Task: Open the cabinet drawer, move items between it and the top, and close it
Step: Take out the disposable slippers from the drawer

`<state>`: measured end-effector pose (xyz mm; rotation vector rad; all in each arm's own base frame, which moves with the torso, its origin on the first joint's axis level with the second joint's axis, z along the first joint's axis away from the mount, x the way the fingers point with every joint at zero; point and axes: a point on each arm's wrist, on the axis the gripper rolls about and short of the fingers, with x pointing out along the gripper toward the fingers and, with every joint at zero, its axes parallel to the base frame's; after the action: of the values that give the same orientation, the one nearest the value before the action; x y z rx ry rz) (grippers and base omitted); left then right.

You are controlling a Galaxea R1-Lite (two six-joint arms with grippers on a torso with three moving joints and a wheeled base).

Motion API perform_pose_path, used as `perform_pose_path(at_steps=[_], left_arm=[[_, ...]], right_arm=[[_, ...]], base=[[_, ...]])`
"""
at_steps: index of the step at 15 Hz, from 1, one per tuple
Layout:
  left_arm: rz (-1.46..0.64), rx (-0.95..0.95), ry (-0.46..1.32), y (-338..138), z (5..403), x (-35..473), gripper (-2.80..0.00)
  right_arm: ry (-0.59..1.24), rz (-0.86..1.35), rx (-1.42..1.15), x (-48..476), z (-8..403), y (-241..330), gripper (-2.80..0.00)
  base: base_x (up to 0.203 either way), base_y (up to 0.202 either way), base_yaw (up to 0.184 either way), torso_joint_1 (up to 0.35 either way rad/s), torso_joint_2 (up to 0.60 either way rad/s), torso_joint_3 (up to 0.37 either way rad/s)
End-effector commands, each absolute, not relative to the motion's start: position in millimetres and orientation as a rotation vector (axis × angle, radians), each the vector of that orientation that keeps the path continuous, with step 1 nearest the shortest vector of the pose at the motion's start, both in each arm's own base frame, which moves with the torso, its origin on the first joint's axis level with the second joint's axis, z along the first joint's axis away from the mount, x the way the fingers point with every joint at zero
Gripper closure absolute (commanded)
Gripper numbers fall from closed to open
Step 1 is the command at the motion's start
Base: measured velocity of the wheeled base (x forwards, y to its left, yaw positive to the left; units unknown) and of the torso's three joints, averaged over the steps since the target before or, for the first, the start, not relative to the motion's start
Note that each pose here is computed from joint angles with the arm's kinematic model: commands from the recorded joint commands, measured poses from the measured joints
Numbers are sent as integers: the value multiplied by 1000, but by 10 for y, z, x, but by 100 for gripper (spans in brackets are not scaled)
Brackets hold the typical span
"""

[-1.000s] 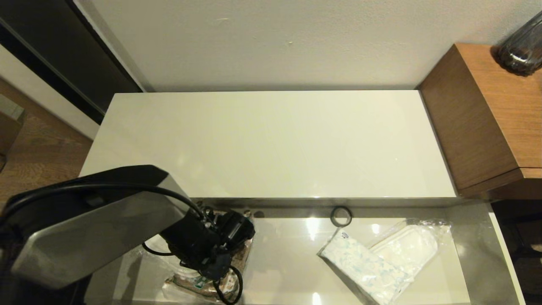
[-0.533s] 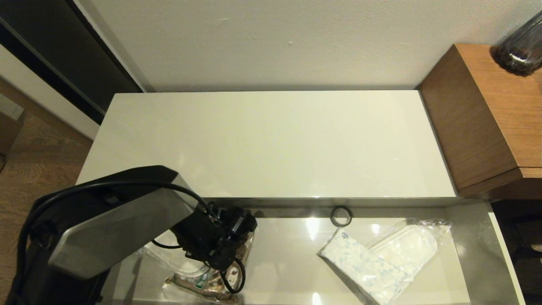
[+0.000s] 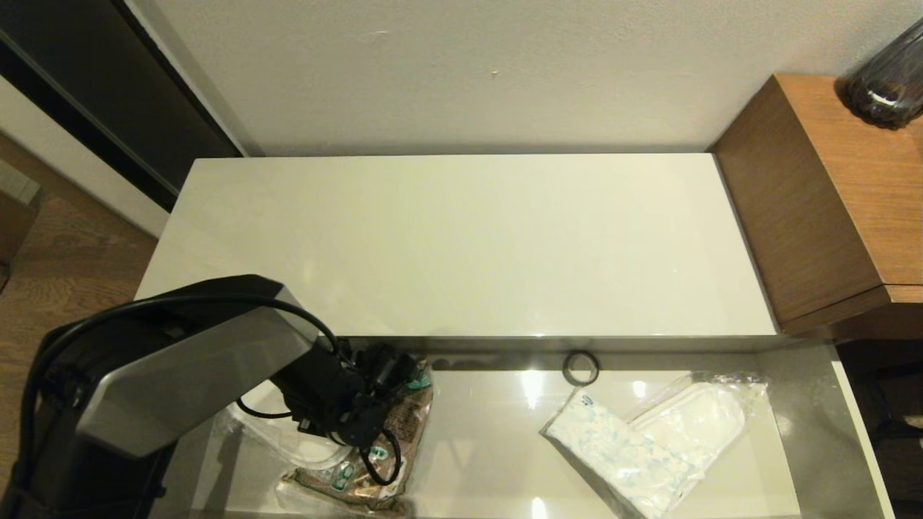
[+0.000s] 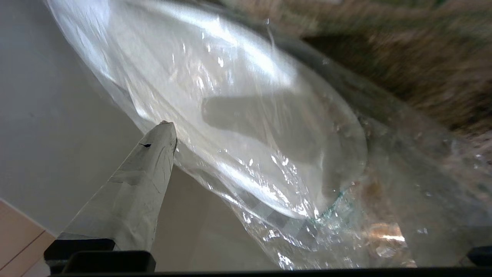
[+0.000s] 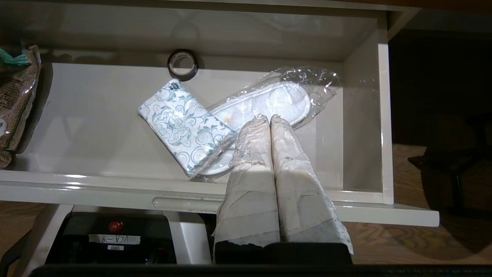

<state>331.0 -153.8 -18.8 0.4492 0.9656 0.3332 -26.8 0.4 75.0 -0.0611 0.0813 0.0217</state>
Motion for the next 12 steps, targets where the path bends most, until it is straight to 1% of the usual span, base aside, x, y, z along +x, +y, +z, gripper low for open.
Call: perform_pose_path(at_steps=[1, 5, 11, 12], left_arm=[[341, 454, 975, -1497, -183, 3245, -280], [330, 468, 994, -1508, -193, 3050, -280], [349, 475, 1026, -1426, -282, 2961, -280], [356, 474, 1032, -1402, -290, 2958, 0]], right_arm=[[84, 23, -62, -267, 750, 4, 0], [84, 23, -62, -267, 750, 4, 0], [84, 23, -62, -267, 750, 4, 0], [84, 23, -62, -267, 750, 4, 0]], base=[[0, 0, 0, 0, 0, 0], [0, 0, 0, 0, 0, 0], [0, 0, 0, 0, 0, 0], [0, 0, 0, 0, 0, 0]])
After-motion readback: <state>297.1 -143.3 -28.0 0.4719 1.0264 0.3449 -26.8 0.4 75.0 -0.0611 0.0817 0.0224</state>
